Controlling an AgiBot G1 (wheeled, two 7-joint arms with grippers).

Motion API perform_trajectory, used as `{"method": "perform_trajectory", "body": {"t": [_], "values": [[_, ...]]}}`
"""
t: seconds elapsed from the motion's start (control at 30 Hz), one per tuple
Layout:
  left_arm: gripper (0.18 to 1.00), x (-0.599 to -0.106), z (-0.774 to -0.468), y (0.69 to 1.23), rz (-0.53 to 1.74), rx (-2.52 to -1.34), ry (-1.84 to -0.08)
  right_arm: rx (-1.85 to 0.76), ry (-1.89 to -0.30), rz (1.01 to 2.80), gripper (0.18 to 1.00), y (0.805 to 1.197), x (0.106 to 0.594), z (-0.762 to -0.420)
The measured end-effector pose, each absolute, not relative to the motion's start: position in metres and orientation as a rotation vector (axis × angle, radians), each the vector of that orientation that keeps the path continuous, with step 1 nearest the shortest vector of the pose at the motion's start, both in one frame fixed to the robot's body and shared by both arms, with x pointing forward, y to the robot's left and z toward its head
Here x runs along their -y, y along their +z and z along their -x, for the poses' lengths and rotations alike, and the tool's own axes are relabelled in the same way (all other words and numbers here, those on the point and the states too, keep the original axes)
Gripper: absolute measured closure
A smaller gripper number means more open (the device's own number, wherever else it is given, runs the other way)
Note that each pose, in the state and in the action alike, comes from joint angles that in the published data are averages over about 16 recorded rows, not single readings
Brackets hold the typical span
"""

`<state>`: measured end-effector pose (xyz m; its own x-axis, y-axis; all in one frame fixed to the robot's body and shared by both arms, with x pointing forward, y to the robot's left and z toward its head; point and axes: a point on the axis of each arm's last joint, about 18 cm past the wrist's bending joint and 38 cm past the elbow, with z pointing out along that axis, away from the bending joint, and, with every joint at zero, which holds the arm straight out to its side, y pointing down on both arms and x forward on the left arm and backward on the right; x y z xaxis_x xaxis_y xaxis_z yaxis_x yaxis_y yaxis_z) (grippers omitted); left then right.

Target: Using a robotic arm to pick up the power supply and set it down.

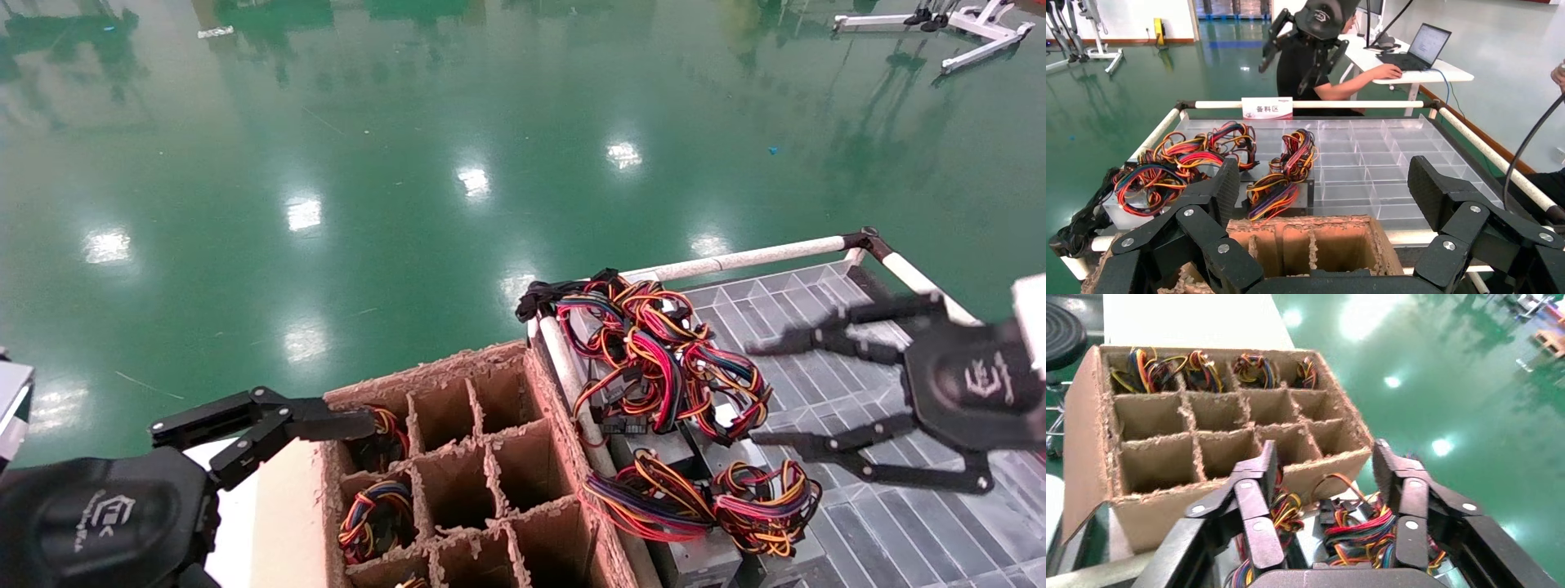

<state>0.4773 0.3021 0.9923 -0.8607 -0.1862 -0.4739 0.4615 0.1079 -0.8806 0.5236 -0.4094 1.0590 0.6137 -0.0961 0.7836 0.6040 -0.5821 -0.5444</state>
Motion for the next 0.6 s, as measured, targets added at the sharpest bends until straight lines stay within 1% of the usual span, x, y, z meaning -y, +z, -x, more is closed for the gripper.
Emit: {"method": "perform_trajectory", "body": {"t": [0.07,0.2,0.4,0.6], "values": [[0.184,-0.302,-0.477,0.992,-0.267,-1.918,-1.803,0.402,-0.999,1.940,0.655,1.060,0.403,-0.521],[0.184,-0.302,-0.477,0.992,-0.267,-1.918,-1.803,0.406,-0.953,1.900,0.547,1.058,0.391,-0.520],[0.184,-0.302,-0.477,0.992,-0.267,-1.918,-1.803,0.411,-0.865,1.855,0.411,1.049,0.369,-0.521],[0.184,-0.302,-0.477,0.992,-0.267,-1.918,-1.803,0.410,-0.775,1.817,0.303,1.038,0.348,-0.521]]}}
